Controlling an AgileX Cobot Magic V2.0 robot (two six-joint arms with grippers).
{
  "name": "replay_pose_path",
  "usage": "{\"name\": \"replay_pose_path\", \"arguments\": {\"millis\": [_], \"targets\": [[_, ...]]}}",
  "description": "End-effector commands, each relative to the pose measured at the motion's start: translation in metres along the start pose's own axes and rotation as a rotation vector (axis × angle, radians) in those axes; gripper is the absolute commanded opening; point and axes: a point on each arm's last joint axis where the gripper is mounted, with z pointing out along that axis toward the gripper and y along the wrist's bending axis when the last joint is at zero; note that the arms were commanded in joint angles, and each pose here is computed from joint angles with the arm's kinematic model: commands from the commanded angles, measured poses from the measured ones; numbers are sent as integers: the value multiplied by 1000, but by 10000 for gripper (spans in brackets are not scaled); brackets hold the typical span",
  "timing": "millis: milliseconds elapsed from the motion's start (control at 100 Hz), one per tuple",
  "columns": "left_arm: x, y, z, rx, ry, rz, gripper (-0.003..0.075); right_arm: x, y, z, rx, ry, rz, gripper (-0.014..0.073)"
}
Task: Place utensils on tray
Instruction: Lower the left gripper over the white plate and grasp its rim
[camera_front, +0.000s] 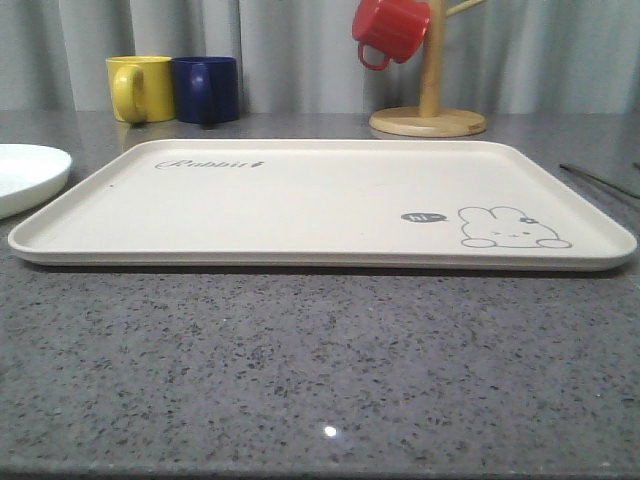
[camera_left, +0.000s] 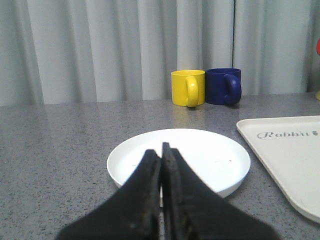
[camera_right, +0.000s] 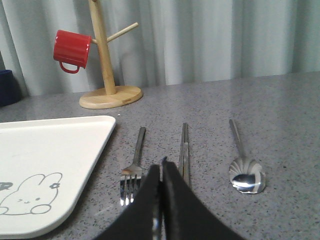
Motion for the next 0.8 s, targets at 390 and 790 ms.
{"name": "replay_pose_path", "arguments": {"millis": [390, 790], "targets": [[-119, 10, 14, -18, 232, -34, -18, -14, 2, -2, -10, -115, -8, -69], [-166, 14, 102, -15, 634, -30, -18, -14, 2, -2, -10, -115, -8, -69]]}}
